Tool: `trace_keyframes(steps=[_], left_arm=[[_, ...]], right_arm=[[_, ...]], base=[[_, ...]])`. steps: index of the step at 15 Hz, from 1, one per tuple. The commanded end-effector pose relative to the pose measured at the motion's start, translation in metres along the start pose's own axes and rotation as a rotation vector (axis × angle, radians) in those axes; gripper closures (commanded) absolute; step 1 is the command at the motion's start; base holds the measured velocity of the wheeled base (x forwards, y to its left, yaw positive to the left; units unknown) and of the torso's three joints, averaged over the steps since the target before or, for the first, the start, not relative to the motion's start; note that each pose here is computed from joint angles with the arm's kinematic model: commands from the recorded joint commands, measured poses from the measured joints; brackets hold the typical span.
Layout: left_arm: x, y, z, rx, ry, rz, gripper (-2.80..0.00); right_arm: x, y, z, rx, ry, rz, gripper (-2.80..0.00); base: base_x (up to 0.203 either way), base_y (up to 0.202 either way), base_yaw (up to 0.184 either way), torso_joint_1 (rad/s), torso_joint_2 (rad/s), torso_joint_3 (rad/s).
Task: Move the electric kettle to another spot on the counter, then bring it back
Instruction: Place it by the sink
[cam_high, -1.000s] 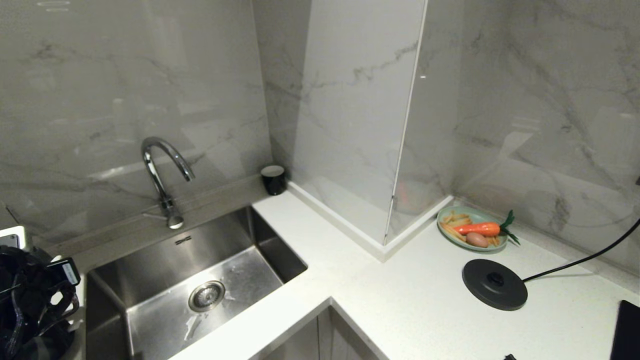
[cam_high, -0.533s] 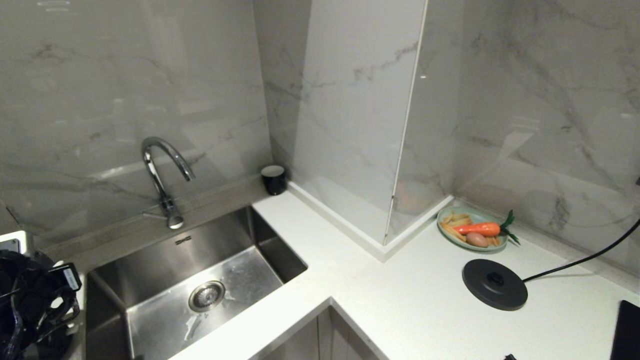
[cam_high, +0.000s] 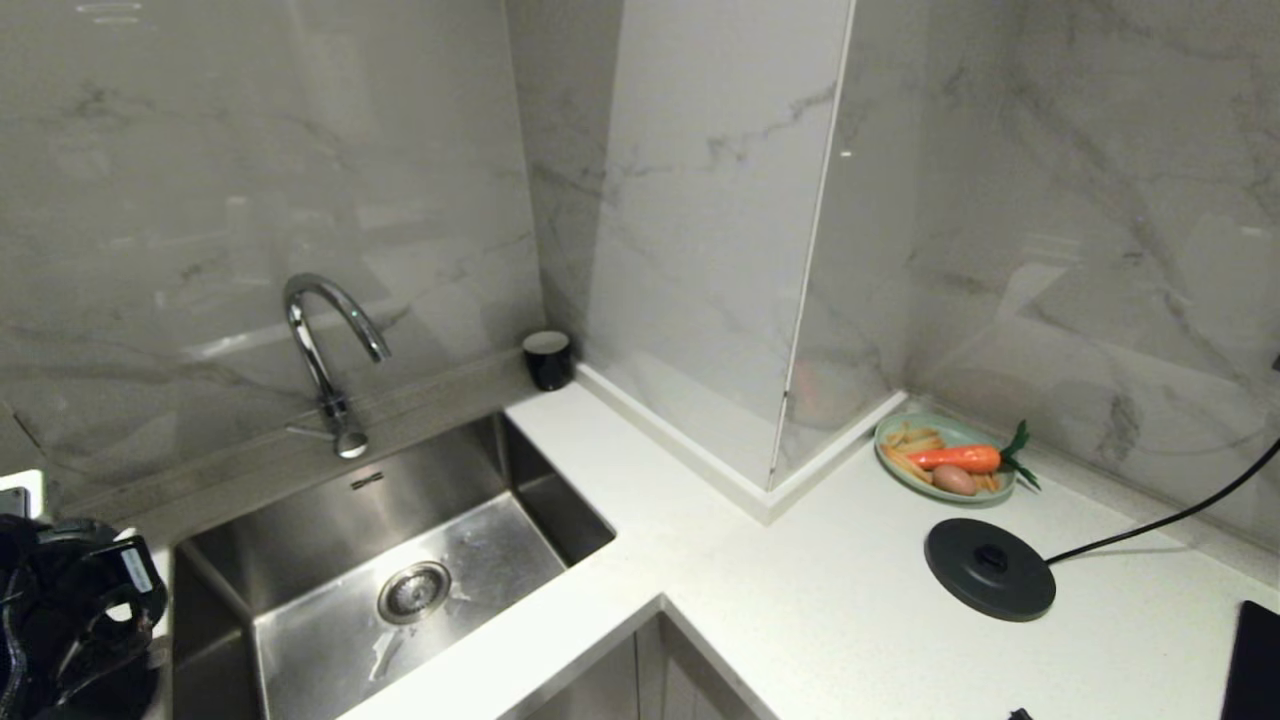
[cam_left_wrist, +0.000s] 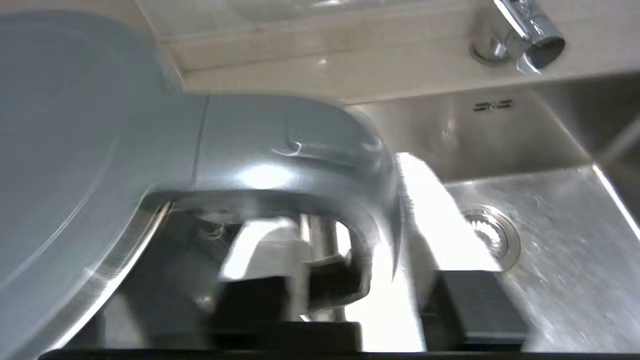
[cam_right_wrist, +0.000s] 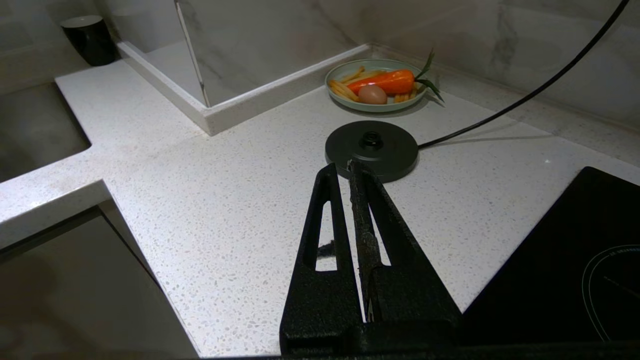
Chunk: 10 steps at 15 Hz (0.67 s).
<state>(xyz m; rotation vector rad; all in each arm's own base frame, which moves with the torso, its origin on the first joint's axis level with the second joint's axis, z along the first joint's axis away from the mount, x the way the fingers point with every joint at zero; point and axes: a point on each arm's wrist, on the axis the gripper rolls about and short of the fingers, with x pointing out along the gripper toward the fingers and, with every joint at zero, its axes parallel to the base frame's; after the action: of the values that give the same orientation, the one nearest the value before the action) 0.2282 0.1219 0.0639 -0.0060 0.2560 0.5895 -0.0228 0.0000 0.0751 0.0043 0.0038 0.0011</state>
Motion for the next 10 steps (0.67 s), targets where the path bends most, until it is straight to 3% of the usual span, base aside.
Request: trace_keyframes(steps=[1,6,10], left_arm=[[-0.001,0.001,0.002,-0.004,-0.012,0.004,-2.80],[-0.002,0.004,0.003,-0.007,-0.012,0.010,-2.80],[-0.015,0.004,-0.001,-0.004,0.013,-0.038,-2.80]], right_arm=[[0.000,0.000,0.000,0.000,0.000,0.000,0.00],[0.000,0.000,0.000,0.000,0.001,0.000,0.00],[0.000,0.000,0.000,0.000,0.001,0.000,0.00]], base=[[0.000,0.000,0.000,0.000,0.00,0.000],[0.000,0.000,0.000,0.000,0.00,0.000],[0.000,0.000,0.000,0.000,0.00,0.000]])
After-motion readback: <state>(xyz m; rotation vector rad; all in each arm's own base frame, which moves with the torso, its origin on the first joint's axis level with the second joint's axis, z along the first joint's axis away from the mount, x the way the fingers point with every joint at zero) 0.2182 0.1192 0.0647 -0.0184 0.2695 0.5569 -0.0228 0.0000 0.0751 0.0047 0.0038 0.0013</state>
